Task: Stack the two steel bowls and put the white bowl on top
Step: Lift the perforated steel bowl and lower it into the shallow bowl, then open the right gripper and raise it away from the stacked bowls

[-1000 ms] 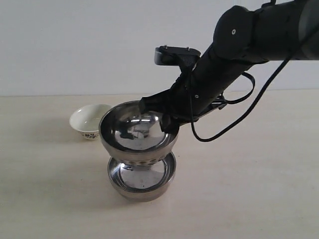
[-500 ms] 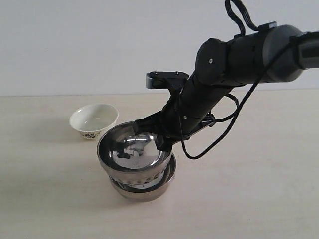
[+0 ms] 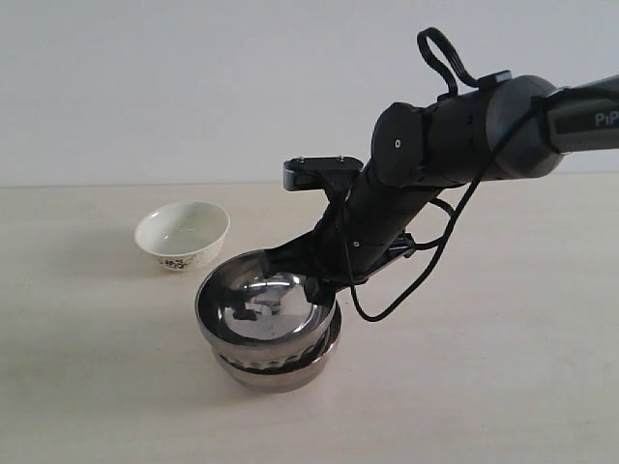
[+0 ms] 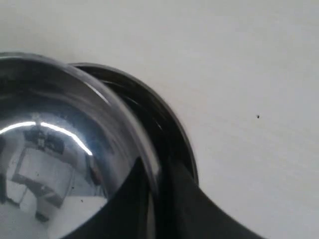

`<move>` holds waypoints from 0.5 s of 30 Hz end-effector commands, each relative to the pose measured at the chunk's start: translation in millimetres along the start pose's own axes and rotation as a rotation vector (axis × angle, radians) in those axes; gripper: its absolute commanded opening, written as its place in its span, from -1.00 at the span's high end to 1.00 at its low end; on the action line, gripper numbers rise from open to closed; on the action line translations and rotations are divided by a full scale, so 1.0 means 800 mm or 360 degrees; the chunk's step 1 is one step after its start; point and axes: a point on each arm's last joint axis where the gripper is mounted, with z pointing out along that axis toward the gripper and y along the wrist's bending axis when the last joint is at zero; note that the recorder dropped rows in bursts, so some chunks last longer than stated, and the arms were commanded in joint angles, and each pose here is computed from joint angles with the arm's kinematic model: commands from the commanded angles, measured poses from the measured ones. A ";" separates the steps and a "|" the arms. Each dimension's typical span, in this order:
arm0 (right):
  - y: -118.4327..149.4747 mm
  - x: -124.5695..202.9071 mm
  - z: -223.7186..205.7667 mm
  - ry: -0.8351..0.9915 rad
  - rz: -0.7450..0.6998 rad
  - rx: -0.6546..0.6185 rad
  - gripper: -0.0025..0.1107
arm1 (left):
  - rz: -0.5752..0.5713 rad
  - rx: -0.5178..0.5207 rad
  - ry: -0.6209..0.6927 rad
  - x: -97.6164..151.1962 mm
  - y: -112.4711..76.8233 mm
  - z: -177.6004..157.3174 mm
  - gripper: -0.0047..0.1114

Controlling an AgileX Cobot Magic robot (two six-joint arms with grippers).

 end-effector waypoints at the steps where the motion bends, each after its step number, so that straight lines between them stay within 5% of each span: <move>1: 0.000 -0.003 -0.004 -0.0028 -0.0021 0.0002 0.95 | 0.0000 -0.0005 -0.0003 0.001 0.000 0.000 0.85; 4: 0.000 -0.002 -0.004 -0.0025 -0.0021 0.0002 0.80 | 0.0000 -0.0005 -0.0003 0.001 0.000 0.000 0.85; 9: 0.001 -0.001 -0.004 -0.0002 -0.0024 -0.0002 0.23 | 0.0000 -0.0005 -0.0003 0.001 0.000 0.000 0.85; 15: -0.001 0.004 -0.004 0.0065 -0.0087 0.0021 0.12 | 0.0000 -0.0005 -0.0003 0.001 0.000 0.000 0.85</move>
